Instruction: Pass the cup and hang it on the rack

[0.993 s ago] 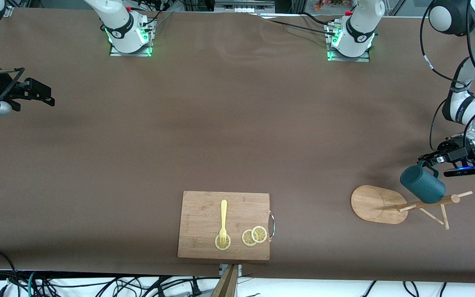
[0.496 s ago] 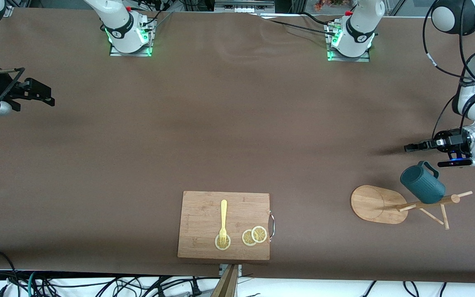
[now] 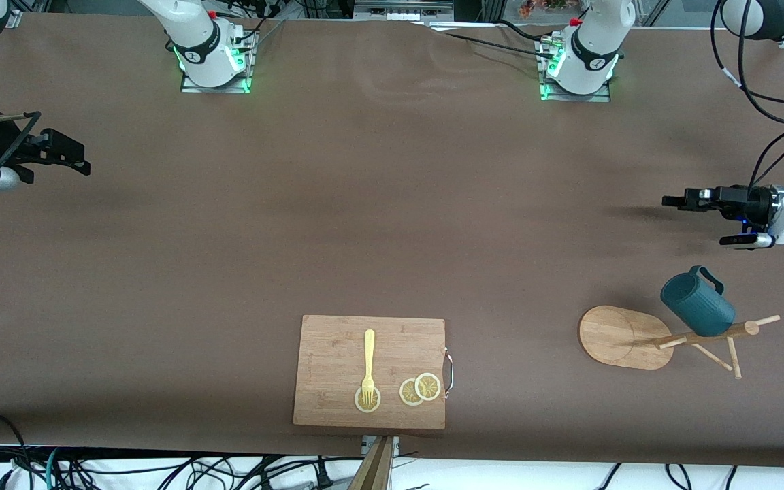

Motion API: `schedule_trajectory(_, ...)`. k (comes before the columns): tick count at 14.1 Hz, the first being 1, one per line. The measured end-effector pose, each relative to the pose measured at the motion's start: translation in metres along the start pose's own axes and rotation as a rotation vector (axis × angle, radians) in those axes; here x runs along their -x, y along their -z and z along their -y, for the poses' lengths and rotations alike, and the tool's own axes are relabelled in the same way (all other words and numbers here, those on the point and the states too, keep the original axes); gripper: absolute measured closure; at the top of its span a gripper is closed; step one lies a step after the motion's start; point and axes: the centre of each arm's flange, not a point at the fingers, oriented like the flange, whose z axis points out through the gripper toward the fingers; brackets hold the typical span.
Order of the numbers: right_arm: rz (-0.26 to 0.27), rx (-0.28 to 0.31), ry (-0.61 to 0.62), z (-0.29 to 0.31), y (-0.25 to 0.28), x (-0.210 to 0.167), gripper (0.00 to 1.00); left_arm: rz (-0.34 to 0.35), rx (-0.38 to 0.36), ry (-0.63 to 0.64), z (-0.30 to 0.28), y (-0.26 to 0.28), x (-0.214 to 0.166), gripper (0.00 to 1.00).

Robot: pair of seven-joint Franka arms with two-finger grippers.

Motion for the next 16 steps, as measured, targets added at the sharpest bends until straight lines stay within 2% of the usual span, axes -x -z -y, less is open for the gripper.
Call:
schedule_trajectory(4,0.0,0.0,0.0,0.0,0.0,0.0,0.0,0.104,-0.279,-0.013,-0.074,-0.003,-0.014,0.0)
schedule_trajectory(7,0.0,0.0,0.0,0.0,0.0,0.0,0.0,0.13,-0.48,0.017,-0.143,-0.006,-0.024,0.0)
schedule_trajectory(9,0.0,0.0,0.0,0.0,0.0,0.0,0.0,0.118,-0.655,0.022,-0.193,-0.012,-0.035,0.0)
schedule_trajectory(12,0.0,0.0,0.0,0.0,0.0,0.0,0.0,0.097,-0.93,0.025,-0.268,-0.052,-0.049,0.0)
schedule_trajectory(15,0.0,0.0,0.0,0.0,0.0,0.0,0.0,0.051,-1.194,-0.05,-0.322,-0.089,-0.059,0.0)
schedule_trajectory(16,0.0,0.0,0.0,0.0,0.0,0.0,0.0,0.034,-1.253,-0.078,-0.335,-0.096,-0.059,0.0)
